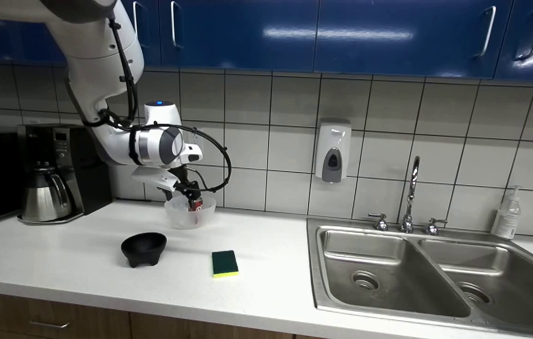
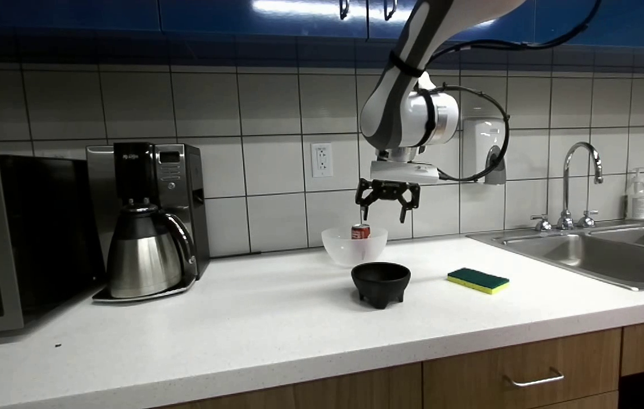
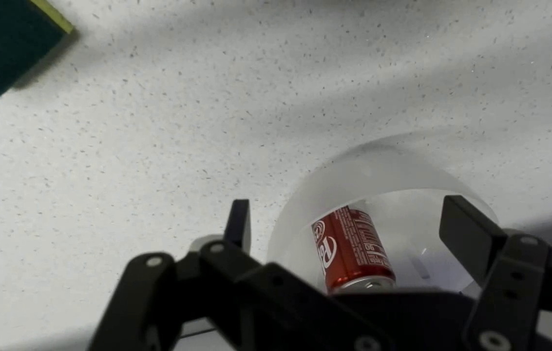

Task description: Pick up the brown dr pepper can from the clear bowl and put it on the kitchen counter

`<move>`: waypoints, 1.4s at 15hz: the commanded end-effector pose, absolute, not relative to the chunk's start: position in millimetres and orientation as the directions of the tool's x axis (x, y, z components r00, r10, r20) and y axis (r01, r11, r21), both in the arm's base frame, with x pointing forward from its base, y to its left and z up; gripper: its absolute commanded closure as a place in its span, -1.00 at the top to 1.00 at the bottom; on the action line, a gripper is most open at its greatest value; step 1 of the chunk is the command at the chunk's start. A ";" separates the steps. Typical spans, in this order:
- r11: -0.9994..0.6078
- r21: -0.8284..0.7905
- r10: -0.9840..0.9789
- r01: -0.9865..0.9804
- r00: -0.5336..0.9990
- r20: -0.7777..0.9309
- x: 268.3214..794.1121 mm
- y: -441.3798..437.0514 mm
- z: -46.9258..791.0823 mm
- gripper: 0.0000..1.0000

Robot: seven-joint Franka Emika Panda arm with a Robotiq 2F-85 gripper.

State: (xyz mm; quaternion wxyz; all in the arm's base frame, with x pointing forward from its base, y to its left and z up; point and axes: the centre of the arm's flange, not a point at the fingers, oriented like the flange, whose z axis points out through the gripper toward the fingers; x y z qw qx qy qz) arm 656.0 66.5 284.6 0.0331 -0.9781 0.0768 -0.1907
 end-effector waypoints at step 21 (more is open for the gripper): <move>-0.998 0.023 -0.047 -0.065 0.879 0.474 749.4 74.6 248.6 1.00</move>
